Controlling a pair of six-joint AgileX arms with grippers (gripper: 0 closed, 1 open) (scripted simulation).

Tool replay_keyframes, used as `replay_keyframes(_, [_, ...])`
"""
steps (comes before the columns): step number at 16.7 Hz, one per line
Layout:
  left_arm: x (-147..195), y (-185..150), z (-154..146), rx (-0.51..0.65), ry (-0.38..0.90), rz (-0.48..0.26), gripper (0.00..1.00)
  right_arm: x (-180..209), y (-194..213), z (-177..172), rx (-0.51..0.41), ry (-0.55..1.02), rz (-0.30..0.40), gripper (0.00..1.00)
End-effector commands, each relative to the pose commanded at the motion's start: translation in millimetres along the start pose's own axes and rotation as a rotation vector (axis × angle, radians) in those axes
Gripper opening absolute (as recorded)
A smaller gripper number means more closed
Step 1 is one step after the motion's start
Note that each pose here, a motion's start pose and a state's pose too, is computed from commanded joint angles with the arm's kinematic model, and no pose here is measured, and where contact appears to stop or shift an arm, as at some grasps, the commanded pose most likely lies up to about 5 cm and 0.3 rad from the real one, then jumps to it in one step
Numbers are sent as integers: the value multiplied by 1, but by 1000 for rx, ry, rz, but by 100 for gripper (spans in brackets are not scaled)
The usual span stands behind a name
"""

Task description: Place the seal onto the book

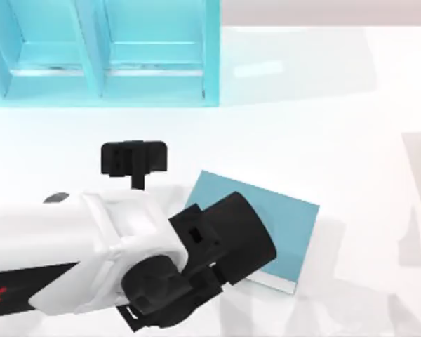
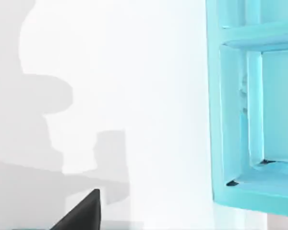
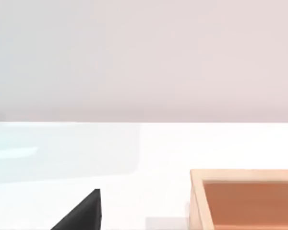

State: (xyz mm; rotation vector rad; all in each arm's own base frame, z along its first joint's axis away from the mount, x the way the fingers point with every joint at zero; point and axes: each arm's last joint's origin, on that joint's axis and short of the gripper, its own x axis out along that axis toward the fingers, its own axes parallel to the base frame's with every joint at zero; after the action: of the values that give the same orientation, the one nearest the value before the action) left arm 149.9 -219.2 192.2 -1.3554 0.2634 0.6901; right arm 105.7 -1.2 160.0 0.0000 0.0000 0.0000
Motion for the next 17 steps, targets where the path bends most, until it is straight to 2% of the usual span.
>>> replay_keyframes(3, [22, -19, 52, 172, 53, 53, 100, 0, 0, 0, 0, 0, 0, 100])
replay_keyframes(6, [34, -21, 104, 400, 128, 16, 100, 0, 0, 0, 0, 0, 0, 100])
replay_keyframes(8, [38, -13, 135, 564, 159, -62, 100, 0, 0, 0, 0, 0, 0, 100])
replay_keyframes(11, [41, 6, 170, 799, 147, -224, 100, 0, 0, 0, 0, 0, 0, 100])
replay_keyframes(17, [45, 47, 202, 1176, -67, -541, 100, 0, 0, 0, 0, 0, 0, 100])
